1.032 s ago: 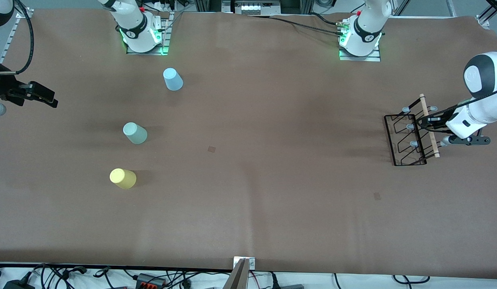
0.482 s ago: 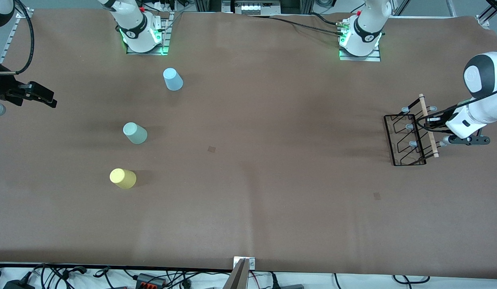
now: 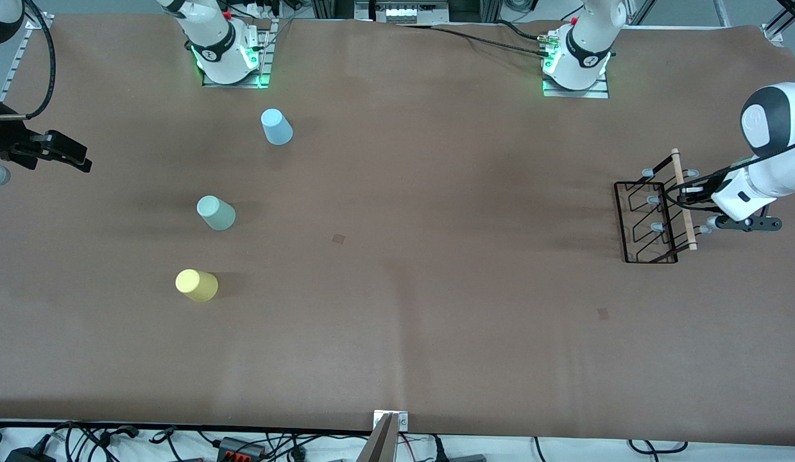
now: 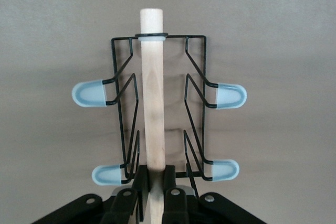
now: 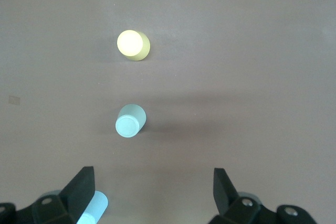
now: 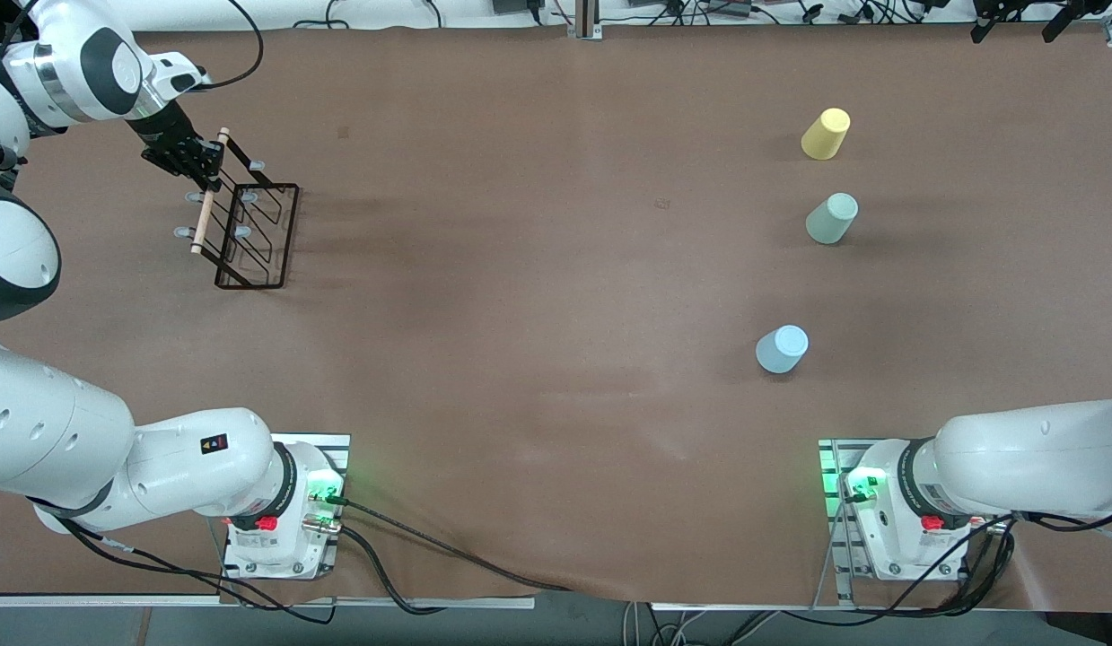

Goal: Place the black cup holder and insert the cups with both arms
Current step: 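Carry the rack to mid-table while the right gripper reaches the teal cup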

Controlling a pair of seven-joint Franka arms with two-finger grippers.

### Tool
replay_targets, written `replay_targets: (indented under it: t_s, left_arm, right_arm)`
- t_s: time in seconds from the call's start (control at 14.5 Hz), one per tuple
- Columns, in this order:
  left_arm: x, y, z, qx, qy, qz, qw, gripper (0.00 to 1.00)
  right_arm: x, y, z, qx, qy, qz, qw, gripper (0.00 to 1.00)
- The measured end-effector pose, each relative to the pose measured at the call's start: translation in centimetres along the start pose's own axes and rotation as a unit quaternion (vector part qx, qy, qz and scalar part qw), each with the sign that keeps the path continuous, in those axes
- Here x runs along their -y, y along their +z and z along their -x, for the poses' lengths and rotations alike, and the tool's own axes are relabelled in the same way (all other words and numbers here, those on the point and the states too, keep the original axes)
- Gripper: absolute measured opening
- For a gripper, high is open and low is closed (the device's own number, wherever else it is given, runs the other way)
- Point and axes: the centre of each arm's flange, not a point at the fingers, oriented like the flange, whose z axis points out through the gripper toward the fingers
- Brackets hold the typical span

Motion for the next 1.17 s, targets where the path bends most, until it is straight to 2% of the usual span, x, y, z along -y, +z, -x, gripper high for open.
replay_targets:
  t_s: [0.28,0.55,0.83,0.96,1.17]
  left_arm:
    - [-3.3,-4.5,-0.9,0.023,-0.004,0.012,1.0,0.15]
    - [-9.6,-10.6,-2.1,0.02,-0.003,0.006,1.0,0.15]
    - [-18.2,-13.6,-2.5,0.001,0.023,0.009,1.0,0.15]
    - [-23.2,-14.1,-2.1,0.0,0.035,0.007,0.999,0.15]
    - [-30.5,-13.5,-1.5,0.005,0.015,0.005,1.0,0.15]
  right_arm:
    - [0.9,2.5,-0.5,0.018,-0.009,0.0,1.0,1.0]
    - [2.8,5.6,-1.4,0.034,-0.025,0.0,0.999,1.0]
    - [3.8,10.5,-1.1,0.077,-0.029,0.001,0.997,1.0]
    - [5.7,13.7,-1.1,0.105,-0.008,0.007,0.994,1.0]
    - [9.7,18.5,-1.5,0.136,-0.002,0.018,0.99,1.0]
